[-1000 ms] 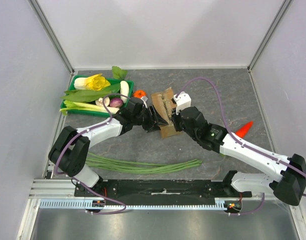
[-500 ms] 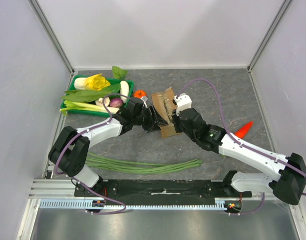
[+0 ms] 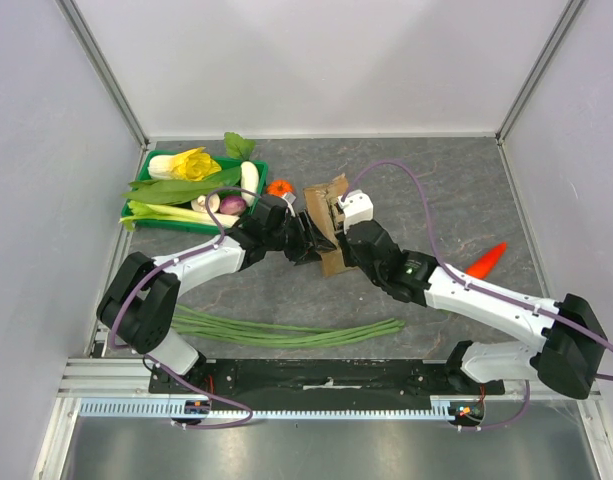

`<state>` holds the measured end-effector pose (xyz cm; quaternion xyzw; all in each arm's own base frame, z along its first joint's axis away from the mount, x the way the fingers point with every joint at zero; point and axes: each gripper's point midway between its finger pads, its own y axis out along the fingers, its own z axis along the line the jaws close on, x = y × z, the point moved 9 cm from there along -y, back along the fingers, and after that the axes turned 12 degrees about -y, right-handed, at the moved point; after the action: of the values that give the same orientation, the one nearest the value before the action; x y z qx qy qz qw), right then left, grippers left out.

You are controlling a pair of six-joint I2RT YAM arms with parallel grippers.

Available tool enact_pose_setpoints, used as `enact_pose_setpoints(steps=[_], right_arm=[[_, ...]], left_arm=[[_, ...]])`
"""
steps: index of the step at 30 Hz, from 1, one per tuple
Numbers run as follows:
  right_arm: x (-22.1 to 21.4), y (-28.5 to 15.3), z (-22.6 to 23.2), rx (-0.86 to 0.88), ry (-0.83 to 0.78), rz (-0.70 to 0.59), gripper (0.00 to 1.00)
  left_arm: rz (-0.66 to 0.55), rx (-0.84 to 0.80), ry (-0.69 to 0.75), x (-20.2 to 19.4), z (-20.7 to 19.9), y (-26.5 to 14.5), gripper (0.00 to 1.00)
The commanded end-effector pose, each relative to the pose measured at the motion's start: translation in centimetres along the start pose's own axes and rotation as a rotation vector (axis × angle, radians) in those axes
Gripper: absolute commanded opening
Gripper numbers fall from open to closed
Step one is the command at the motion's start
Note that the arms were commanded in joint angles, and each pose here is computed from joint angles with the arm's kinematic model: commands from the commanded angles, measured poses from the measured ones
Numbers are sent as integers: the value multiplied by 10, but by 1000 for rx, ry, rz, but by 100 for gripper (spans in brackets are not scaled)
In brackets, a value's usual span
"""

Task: Unpack the express box

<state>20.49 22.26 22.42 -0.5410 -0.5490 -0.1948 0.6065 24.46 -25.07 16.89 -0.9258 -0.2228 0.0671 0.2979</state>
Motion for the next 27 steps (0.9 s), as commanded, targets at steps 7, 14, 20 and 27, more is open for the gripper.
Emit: enact_pose_setpoints(steps=[7,14,20,27], right_arm=[[-21,7,3,-33,-55,86,0],[32,-16,-7,-25,2,-48,0],[66,-39,-18,-17,53,-159,0],[52,-44,-39,-179,90,-113,0]], left_arm=[[18,19,56,-2,-6,-5,60],[-12,-50,125,0,-21,-14,71],[-90,-135,225,4,-42,-32,76],[-169,-123,254,4,-40,-45,76]])
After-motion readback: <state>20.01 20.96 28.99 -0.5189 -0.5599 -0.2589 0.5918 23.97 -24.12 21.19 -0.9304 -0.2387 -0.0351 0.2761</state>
